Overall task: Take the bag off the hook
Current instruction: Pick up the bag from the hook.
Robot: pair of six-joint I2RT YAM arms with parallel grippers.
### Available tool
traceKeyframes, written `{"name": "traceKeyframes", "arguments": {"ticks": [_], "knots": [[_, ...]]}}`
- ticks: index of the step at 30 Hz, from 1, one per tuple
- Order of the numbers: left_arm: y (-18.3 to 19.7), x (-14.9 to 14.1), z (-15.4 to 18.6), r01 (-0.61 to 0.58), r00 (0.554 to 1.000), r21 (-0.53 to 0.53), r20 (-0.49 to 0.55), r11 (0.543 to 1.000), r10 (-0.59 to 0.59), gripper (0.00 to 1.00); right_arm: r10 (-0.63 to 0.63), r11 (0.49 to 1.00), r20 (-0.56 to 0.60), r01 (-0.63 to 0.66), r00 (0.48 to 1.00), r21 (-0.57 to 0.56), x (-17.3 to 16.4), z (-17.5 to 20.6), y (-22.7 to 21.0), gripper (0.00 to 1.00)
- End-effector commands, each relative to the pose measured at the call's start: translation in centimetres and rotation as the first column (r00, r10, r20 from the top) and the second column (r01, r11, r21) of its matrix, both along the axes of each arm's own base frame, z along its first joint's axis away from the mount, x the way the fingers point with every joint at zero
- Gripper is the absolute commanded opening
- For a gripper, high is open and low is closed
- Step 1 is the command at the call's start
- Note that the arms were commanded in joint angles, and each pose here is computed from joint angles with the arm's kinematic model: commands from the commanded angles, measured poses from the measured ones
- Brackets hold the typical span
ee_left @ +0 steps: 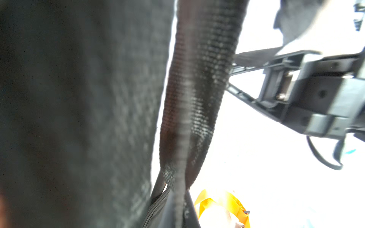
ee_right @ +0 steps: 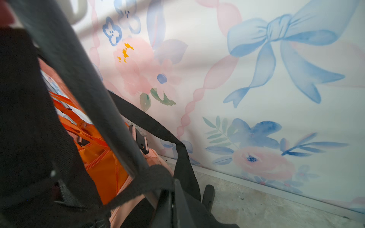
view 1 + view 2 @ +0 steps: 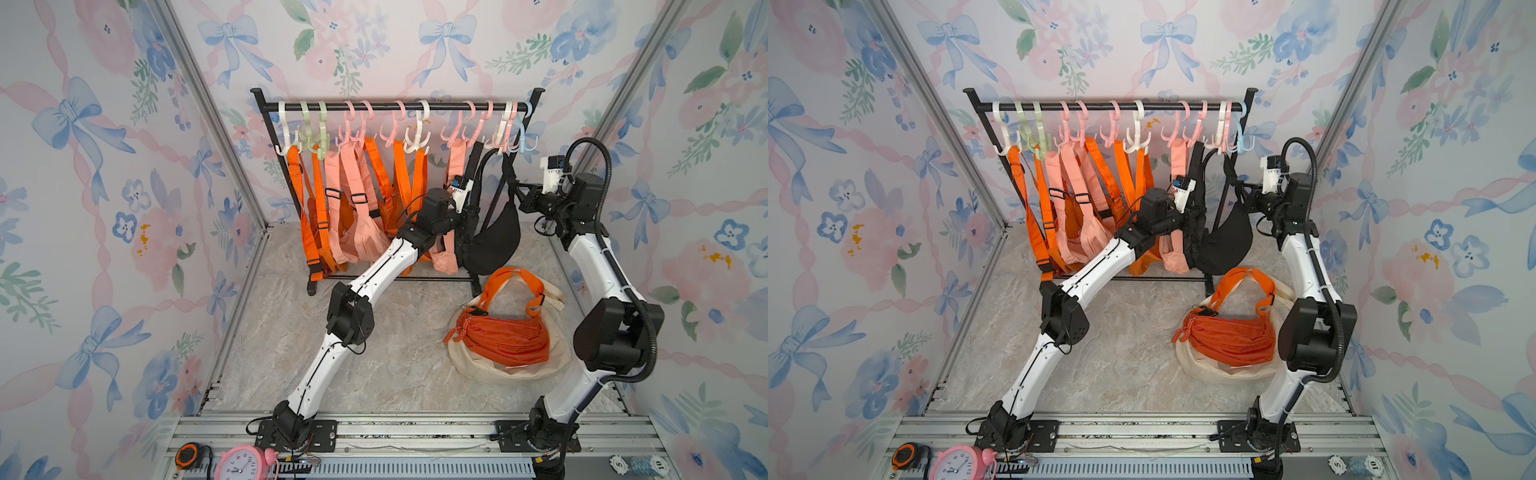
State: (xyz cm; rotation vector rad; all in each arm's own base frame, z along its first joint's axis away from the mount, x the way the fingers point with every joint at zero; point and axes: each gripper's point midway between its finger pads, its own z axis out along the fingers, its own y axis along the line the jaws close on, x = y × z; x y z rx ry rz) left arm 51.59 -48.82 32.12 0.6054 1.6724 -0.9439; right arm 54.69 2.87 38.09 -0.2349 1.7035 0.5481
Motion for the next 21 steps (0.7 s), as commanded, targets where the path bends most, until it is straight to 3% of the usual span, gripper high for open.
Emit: {"name": "traceKeyframes", "arguments": {"ticks": [1,21], "knots": [[0.8,-1.7,6.1,-0.006,0.995,-0.050,0.097,0.999,0.011,0.00,-0.010,1.000,0.070,0.010,0.997,0.006,-1.4,3.0,0.5,0.00],[2.0,-6.5,14.3,-0.011,0.977,-0.085,0.212,0.996,0.029,0.00,-0.063,0.998,0.168,0.060,0.984,0.023,-8.4,7.7,1.3,0.00]]}}
